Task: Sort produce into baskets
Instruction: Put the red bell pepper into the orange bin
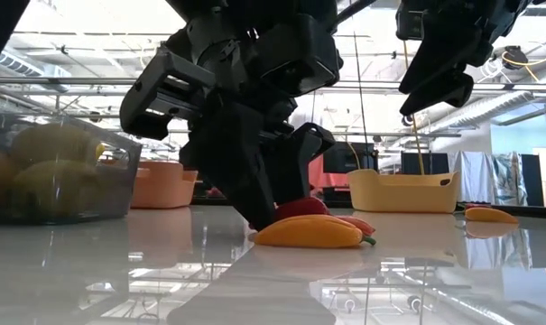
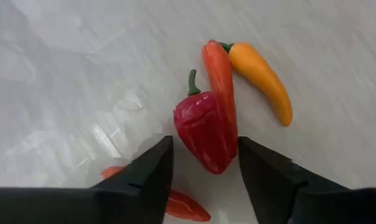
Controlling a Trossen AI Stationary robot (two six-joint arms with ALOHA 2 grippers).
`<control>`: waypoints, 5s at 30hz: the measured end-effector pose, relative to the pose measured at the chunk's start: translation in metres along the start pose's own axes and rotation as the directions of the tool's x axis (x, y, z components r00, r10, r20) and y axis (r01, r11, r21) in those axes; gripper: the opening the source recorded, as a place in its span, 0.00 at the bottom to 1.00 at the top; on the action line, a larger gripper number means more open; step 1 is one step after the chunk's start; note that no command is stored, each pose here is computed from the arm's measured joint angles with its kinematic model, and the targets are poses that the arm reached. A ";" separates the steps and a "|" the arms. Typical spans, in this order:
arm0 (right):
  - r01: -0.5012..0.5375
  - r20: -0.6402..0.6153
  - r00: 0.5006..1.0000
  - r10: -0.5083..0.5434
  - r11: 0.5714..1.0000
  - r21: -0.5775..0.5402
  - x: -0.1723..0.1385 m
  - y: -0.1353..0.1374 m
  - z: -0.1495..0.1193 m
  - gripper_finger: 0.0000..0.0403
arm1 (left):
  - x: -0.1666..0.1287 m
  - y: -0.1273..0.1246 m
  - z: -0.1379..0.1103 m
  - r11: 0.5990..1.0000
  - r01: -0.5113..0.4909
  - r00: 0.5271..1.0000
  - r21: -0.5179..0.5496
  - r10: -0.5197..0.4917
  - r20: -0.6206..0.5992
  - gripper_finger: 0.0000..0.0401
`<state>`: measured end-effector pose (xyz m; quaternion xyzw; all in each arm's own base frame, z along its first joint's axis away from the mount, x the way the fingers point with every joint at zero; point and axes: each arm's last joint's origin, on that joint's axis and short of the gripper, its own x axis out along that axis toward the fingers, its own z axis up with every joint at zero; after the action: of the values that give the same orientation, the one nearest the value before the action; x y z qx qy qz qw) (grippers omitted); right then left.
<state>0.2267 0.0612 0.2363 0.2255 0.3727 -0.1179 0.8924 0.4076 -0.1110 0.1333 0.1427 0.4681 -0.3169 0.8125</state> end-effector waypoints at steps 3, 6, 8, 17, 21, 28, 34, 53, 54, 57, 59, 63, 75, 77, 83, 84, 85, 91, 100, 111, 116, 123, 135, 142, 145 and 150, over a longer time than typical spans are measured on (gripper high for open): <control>0.000 0.000 1.000 0.000 1.000 0.000 0.000 0.000 0.000 0.52 | 0.000 0.000 0.000 1.000 0.001 1.000 -0.001 -0.001 -0.002 0.37; 0.000 0.000 1.000 0.000 1.000 0.000 0.000 0.000 0.000 0.52 | 0.000 0.001 -0.001 1.000 0.009 1.000 -0.004 -0.009 0.002 0.30; 0.000 0.000 1.000 0.000 1.000 0.000 0.000 0.000 0.000 0.52 | -0.001 0.002 -0.001 1.000 0.016 1.000 -0.007 -0.016 0.005 0.27; 0.000 0.000 1.000 0.000 1.000 0.010 0.000 0.000 0.000 0.52 | -0.016 0.008 0.000 0.999 0.000 0.999 -0.038 -0.002 -0.052 0.17; 0.000 0.000 1.000 0.000 1.000 0.009 0.000 0.000 0.000 0.52 | -0.035 0.018 0.007 0.998 -0.040 0.998 -0.050 0.037 -0.047 0.17; -0.005 0.006 1.000 0.005 1.000 0.004 0.000 0.001 0.001 0.52 | -0.052 0.026 0.012 0.996 -0.067 0.998 -0.062 0.066 -0.011 0.17; -0.005 0.006 1.000 0.005 1.000 -0.002 0.000 0.001 0.001 0.52 | -0.037 0.021 0.007 0.997 -0.038 0.998 -0.073 0.034 -0.058 0.17; -0.004 0.005 1.000 0.004 1.000 -0.018 0.000 0.000 0.001 0.52 | -0.034 0.024 0.008 0.986 -0.103 0.994 -0.134 0.097 -0.050 0.36; -0.005 0.005 1.000 0.005 1.000 -0.018 0.000 0.000 0.001 0.52 | -0.034 0.024 0.009 0.986 -0.104 0.994 -0.133 0.098 -0.047 0.36; -0.005 0.005 1.000 0.005 1.000 -0.018 0.000 0.000 0.001 0.52 | -0.033 0.023 0.011 0.986 -0.107 0.994 -0.124 0.104 -0.030 0.36; -0.004 0.005 1.000 0.004 1.000 -0.018 0.000 0.000 0.001 0.52 | -0.033 0.023 0.014 0.986 -0.122 0.993 -0.112 0.122 -0.008 0.36; -0.004 0.005 1.000 0.004 1.000 -0.018 0.000 0.000 0.001 0.52 | -0.032 0.023 0.017 0.985 -0.147 0.989 -0.088 0.148 0.005 0.36; -0.005 0.005 1.000 0.005 1.000 -0.007 0.000 0.001 0.001 0.52 | -0.024 0.024 0.015 0.991 -0.122 0.992 -0.056 0.123 0.012 0.55; -0.005 0.005 1.000 0.005 1.000 -0.007 0.000 0.001 0.001 0.52 | -0.023 0.023 0.014 0.992 -0.108 0.994 -0.058 0.109 0.006 0.60; -0.004 0.005 1.000 0.004 1.000 -0.007 0.000 0.001 0.000 0.52 | -0.016 0.024 0.012 0.995 -0.078 0.997 -0.059 0.078 0.010 0.64; -0.005 0.004 1.000 0.005 1.000 -0.007 0.000 0.001 0.000 0.52 | -0.015 0.024 0.012 0.995 -0.078 0.997 -0.057 0.079 0.018 0.64; -0.005 0.004 1.000 0.005 1.000 -0.007 0.000 0.001 0.000 0.52 | -0.015 0.025 0.013 0.995 -0.079 0.997 -0.056 0.080 0.022 0.64; -0.004 0.005 1.000 0.004 1.000 -0.010 0.000 0.001 0.000 0.52 | -0.014 0.027 0.010 0.995 -0.077 0.997 -0.060 0.078 0.014 0.62; 0.011 0.017 1.000 -0.011 1.000 -0.018 0.000 0.000 0.001 0.52 | -0.015 0.028 0.009 0.996 -0.062 0.998 -0.068 0.063 0.009 0.51; 0.012 0.018 1.000 -0.012 1.000 -0.018 0.000 0.000 0.001 0.52 | -0.016 0.029 0.006 0.992 -0.032 0.999 -0.124 0.032 0.000 0.39; 0.012 0.018 1.000 -0.012 1.000 -0.017 0.000 0.000 0.001 0.52 | -0.016 0.030 0.005 0.991 -0.020 1.000 -0.131 0.021 0.002 0.34; 0.012 0.018 1.000 -0.012 1.000 -0.017 0.000 0.000 0.001 0.52 | -0.023 0.033 0.004 0.988 -0.040 0.999 -0.149 0.040 -0.008 0.28; 0.025 0.011 1.000 -0.025 0.999 -0.037 0.000 -0.001 0.000 0.52 | -0.089 0.051 -0.006 0.951 -0.152 0.984 -0.269 0.121 -0.127 0.28; 0.049 0.038 0.998 -0.047 0.998 -0.036 0.001 -0.004 0.003 0.52 | -0.178 0.067 -0.040 0.858 -0.352 0.926 -0.375 0.261 -0.271 0.28; 0.049 0.049 0.998 -0.048 0.998 -0.028 0.001 -0.005 0.005 0.52 | -0.213 0.073 -0.061 0.801 -0.425 0.894 -0.422 0.300 -0.333 0.28; 0.044 0.055 0.998 -0.043 0.999 -0.012 0.001 -0.005 0.006 0.52 | -0.255 0.079 -0.118 0.674 -0.509 0.857 -0.536 0.341 -0.386 0.28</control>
<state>0.2297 0.0538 0.2379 0.2080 0.3538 -0.1410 0.9009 0.2876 0.1083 0.2841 0.0125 0.5985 0.0757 0.7975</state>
